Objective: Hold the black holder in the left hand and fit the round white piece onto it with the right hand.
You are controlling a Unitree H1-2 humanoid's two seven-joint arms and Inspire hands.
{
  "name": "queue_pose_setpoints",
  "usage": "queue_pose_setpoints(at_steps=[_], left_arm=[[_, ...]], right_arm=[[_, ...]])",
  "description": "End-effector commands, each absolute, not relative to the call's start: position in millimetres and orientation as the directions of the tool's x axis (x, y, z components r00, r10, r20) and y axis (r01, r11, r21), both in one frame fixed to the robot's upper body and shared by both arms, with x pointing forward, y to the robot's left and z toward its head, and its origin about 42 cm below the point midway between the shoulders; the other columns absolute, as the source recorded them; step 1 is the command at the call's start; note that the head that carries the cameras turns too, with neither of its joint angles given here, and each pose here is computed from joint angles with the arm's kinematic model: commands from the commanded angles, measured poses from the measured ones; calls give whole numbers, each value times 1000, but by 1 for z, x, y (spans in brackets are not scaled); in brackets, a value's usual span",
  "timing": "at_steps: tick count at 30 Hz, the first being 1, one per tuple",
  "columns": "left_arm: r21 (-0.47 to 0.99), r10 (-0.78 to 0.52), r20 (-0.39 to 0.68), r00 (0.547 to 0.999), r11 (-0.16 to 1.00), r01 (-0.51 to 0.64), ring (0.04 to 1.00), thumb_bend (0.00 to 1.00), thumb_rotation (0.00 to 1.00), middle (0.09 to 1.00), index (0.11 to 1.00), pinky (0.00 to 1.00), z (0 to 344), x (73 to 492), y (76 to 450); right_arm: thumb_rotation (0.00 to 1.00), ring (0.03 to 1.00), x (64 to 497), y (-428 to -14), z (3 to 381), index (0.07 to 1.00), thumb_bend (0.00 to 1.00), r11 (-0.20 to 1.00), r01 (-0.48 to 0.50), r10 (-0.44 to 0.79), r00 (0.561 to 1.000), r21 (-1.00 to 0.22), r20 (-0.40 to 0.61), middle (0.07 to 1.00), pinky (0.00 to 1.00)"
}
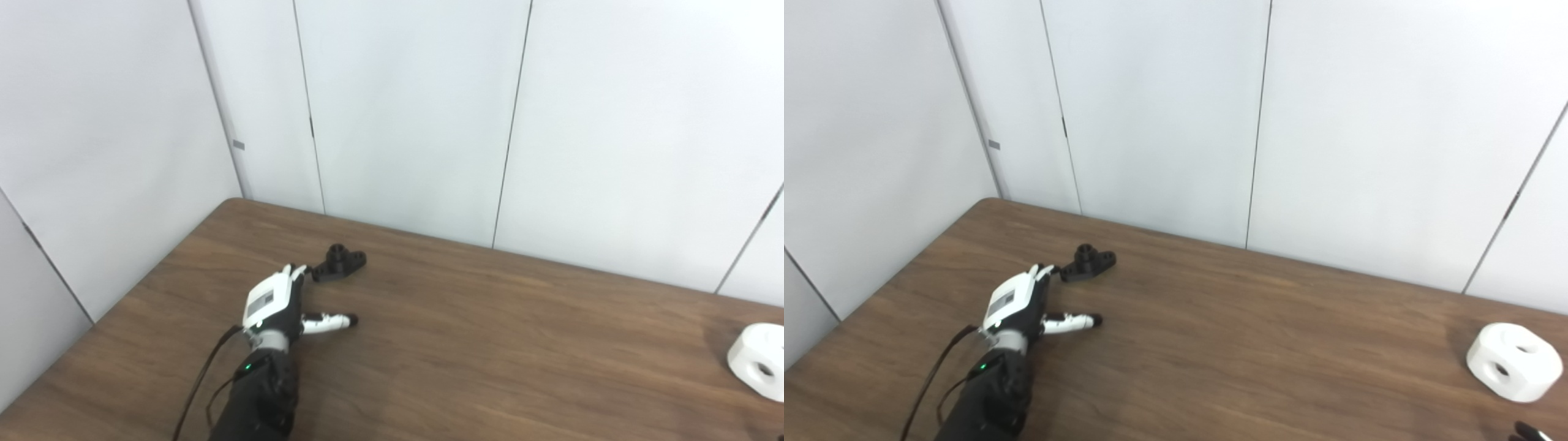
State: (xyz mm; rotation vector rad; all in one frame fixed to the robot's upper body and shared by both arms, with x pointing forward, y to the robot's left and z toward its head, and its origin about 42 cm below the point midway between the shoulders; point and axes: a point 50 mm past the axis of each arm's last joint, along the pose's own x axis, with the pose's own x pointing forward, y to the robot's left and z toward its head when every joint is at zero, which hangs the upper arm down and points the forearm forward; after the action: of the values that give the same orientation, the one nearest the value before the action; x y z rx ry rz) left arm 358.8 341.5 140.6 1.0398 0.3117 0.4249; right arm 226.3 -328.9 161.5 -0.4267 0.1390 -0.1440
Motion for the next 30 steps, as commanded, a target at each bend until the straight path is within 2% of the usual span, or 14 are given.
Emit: queue_pose_setpoints(at_steps=[1,5,11,15,17,26,30], left_arm=[[871,501,-12,865,431,-237,1000,1000,415,1000,901,1000,150,374,341],[869,521,-9,854,427,-251,995,989,385,1000,893,1000,145,383,344],[872,543,7,839,408,-271,970,1000,403,993,894,1000,140,391,348],[867,570,23,821,397,-301,935,1000,360,965,879,983,137,395,353],[867,577,25,816,394,-305,937,1000,342,968,891,996,137,397,356],[877,591,11,807,382,-291,964,1000,323,989,905,1000,143,404,377],[888,588,21,809,361,-286,960,988,311,985,892,1000,146,402,384]], right_arm=[[682,769,220,-345,157,868,521,874,137,-216,969,-467,-119,846,601],[688,773,218,-348,155,866,551,877,139,-212,971,-459,-110,851,609],[690,769,215,-351,154,862,523,867,135,-204,974,-480,-96,840,604],[692,769,212,-351,154,861,535,865,132,-202,975,-483,-95,838,606],[716,776,211,-353,154,861,545,857,127,-199,976,-500,-93,838,617],[695,829,206,-353,155,872,500,854,121,-200,974,-507,-105,877,684],[701,834,205,-354,156,873,517,856,121,-198,975,-503,-103,882,692]])
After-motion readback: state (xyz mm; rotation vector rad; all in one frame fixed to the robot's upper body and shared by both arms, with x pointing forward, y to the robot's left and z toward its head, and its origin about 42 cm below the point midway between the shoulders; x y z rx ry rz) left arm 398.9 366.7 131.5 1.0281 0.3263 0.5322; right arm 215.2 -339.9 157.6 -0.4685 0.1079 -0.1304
